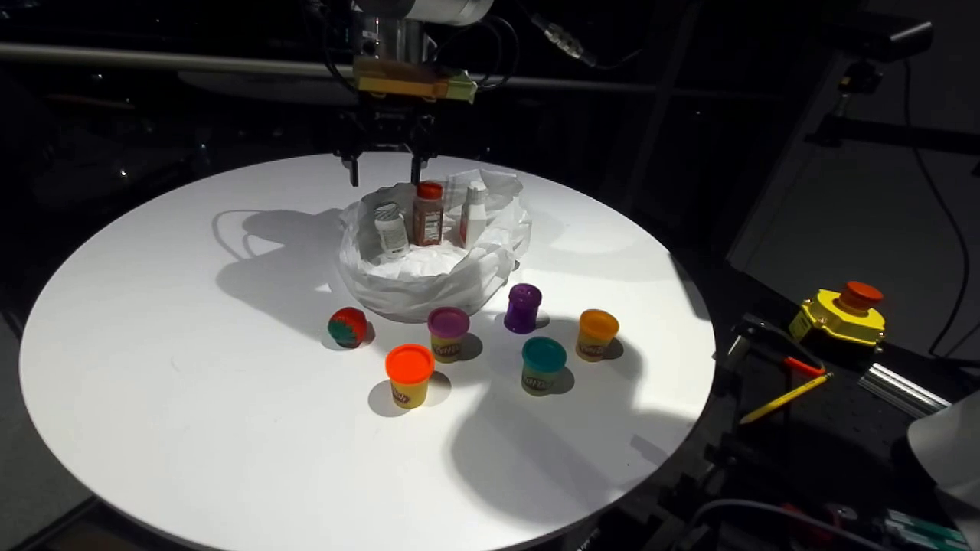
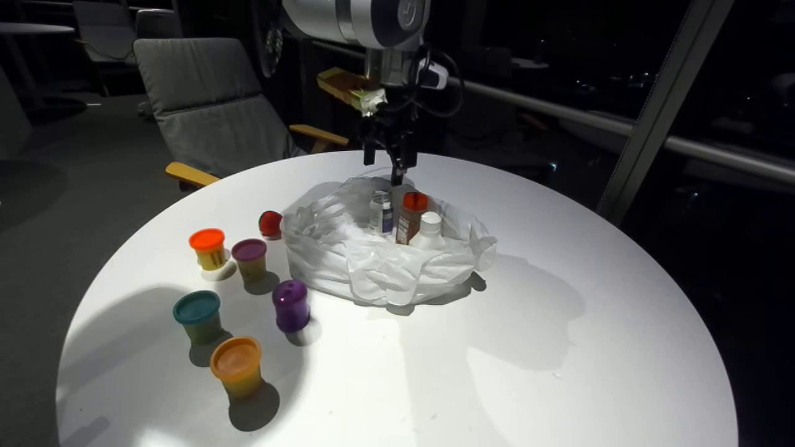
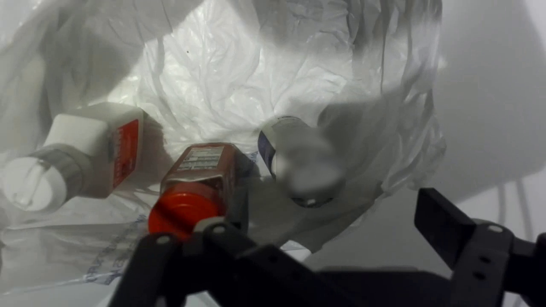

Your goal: Pick up the objects from the table and put them on the plastic

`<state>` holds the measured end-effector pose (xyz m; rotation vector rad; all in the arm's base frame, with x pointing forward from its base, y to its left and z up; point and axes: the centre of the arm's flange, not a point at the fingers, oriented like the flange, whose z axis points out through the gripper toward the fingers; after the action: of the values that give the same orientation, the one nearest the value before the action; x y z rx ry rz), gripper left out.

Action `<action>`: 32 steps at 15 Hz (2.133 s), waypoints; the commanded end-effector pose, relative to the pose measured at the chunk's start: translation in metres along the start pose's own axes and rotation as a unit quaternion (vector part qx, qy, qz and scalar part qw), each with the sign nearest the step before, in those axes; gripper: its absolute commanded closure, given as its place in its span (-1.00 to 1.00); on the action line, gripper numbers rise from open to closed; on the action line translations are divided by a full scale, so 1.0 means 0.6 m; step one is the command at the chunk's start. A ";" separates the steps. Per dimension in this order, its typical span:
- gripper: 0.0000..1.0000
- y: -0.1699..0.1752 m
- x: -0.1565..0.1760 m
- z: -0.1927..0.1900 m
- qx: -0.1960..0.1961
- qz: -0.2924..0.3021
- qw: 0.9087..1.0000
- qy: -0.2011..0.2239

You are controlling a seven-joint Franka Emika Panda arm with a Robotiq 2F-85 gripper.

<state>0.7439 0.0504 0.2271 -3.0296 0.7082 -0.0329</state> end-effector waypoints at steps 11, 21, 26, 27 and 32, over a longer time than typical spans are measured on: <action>-1.00 0.139 -0.279 -0.071 -0.028 -0.007 0.999 -0.024; -1.00 0.274 -0.394 0.082 -0.017 -0.062 0.998 0.007; -1.00 0.266 -0.419 0.077 0.015 -0.080 0.995 0.053; -1.00 0.262 -0.422 0.075 0.020 -0.085 0.995 0.057; -1.00 0.232 -0.424 0.095 0.022 -0.109 0.992 0.052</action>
<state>0.4551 0.0360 0.1630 -3.0737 0.4169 -0.1847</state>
